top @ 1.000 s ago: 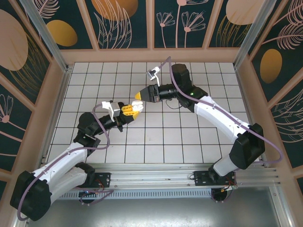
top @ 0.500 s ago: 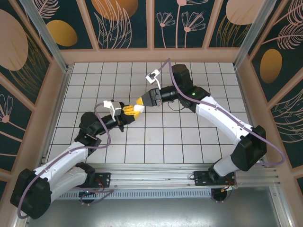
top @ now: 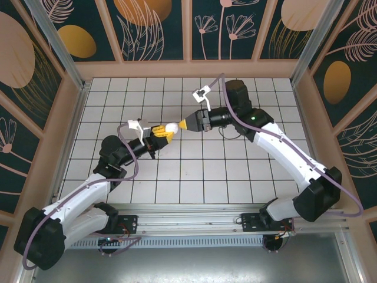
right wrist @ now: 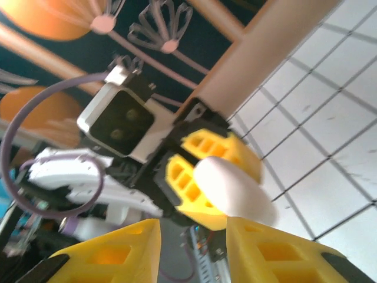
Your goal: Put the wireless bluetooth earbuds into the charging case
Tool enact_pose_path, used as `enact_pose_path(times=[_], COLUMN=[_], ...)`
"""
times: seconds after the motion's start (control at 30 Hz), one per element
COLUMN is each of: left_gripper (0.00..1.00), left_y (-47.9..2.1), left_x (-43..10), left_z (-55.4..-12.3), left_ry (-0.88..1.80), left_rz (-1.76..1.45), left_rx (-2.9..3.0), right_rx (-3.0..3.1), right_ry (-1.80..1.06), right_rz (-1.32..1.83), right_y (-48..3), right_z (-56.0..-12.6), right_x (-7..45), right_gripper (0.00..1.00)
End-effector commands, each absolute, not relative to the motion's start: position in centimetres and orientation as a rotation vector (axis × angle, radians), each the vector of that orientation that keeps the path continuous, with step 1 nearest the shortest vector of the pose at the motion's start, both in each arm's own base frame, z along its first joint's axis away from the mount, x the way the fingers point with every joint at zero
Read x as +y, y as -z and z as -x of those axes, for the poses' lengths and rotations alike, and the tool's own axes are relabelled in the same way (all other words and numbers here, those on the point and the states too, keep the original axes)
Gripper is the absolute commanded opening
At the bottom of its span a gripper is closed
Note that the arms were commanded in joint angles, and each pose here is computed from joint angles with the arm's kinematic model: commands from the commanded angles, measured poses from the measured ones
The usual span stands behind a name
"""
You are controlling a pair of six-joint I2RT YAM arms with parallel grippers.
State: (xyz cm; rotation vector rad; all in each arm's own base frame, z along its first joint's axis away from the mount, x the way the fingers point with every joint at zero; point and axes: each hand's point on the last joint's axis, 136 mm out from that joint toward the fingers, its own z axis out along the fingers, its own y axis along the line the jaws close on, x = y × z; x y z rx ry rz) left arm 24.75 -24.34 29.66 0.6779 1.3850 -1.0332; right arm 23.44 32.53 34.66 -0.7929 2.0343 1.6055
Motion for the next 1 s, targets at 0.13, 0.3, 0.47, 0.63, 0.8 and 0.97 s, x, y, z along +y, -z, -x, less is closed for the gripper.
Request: enact_pose_path(times=[0.13,0.3,0.47,0.63,0.8,0.97], left_gripper=[0.00,0.00,0.00,0.02,0.03,0.04], left_y=[-26.1,-22.3,-15.5,-11.3,-7.9,-5.1], left_x=[-26.0,-25.7,-24.7,-23.7,-24.8,-25.9], left_z=[-27.9,-29.5,-31.5,-33.3,-35.7,-37.8], left_ry=[1.152,1.175,1.082,0.962,0.906,0.886], left_rz=[-0.566,-0.400,-0.206,-0.071,-0.038,0.013], left_rx=[1.667,1.812,2.054,2.199,2.349,2.429], right_rx=[2.153,2.218,2.261,2.319,2.363,2.405], right_ry=[-1.119,-0.960,-0.953,-0.979,-0.997,-0.989], right_rz=[0.271,0.122,0.062,0.035,0.027,0.032], right_y=[-30.9,-26.8,-23.2,-19.9,-17.6,-16.0], right_z=[-30.8,-31.8,-31.8,-31.7,-31.8,-31.6], right_x=[24.2,21.4,20.9,21.3,21.9,22.5], right_gripper=[0.37,0.37,0.38,0.39,0.39,0.39])
